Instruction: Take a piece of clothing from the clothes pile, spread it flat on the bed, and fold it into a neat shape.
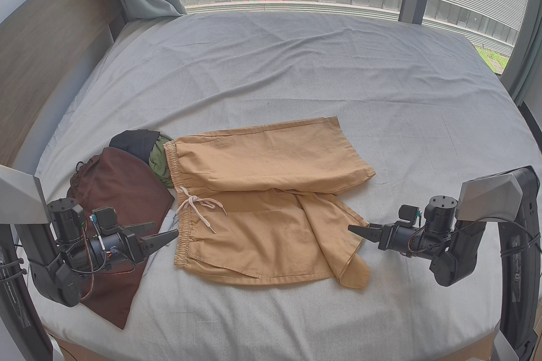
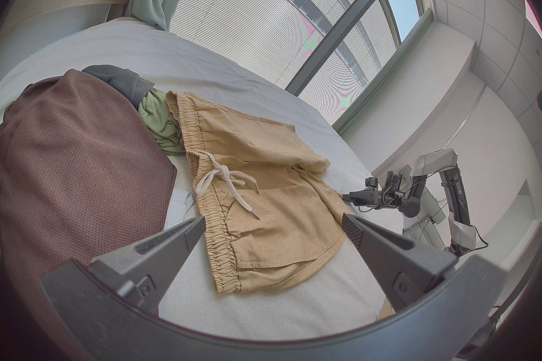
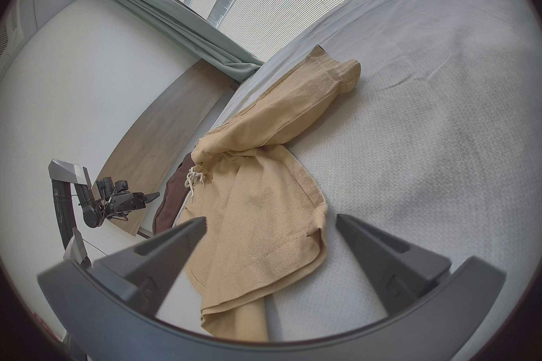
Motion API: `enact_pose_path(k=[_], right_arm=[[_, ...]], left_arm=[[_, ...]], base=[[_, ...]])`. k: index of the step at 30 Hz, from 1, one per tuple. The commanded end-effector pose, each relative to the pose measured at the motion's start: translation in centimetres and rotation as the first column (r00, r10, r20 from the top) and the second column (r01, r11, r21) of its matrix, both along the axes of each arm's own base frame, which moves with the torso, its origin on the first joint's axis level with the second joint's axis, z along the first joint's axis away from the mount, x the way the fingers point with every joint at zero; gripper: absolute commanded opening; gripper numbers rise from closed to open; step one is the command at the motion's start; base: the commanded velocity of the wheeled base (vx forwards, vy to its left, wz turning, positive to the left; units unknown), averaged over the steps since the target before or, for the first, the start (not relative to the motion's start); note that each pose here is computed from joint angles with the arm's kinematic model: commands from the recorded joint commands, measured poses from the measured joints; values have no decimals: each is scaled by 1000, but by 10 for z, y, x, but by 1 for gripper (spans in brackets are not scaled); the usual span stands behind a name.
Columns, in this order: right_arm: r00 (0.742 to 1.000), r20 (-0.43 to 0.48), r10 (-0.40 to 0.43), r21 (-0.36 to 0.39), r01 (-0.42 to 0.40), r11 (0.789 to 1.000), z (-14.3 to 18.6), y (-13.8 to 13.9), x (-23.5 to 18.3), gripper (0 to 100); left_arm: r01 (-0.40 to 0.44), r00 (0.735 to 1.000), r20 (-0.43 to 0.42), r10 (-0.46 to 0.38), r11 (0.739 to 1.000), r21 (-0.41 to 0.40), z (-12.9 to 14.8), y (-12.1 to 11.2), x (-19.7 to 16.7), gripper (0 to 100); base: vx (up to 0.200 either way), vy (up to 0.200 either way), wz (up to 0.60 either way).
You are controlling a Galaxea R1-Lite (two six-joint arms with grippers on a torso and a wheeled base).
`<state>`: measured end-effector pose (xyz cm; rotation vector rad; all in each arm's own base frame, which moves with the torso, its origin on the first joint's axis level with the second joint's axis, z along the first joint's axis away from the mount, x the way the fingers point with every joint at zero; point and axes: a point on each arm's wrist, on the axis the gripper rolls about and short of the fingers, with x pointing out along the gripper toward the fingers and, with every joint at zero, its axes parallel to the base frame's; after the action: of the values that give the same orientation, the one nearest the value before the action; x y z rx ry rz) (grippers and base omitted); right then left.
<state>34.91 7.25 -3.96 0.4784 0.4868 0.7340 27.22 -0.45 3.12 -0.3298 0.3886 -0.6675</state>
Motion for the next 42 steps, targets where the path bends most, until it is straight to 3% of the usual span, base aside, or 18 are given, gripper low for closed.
enact_pose_path(k=[1, 12, 20, 27, 42], right_arm=[[1000, -5, 1, 0, -1, 1000, -4, 1, 1, 0], [1000, 22, -14, 3, 14, 1000, 0, -4, 7, 0], [994, 93, -59, 16, 58, 998, 17, -18, 21, 0], [976, 163, -147, 14, 147, 989, 25, -20, 40, 0], [952, 229, -202, 34, 200, 979, 36, -22, 55, 0]], left_arm=[[2, 1000, -1, -2, 1000, 0, 0, 0, 0, 100], [2, 1000, -1, -2, 1000, 0, 0, 0, 0, 100], [8, 1000, -1, -8, 1000, 0, 0, -2, 0, 100], [8, 1000, -4, -8, 1000, 0, -1, -2, 0, 100], [8, 1000, -6, -8, 1000, 0, -2, -2, 0, 100]], base=[[0, 0, 0], [0, 0, 0], [0, 0, 0], [0, 0, 0], [0, 0, 0]])
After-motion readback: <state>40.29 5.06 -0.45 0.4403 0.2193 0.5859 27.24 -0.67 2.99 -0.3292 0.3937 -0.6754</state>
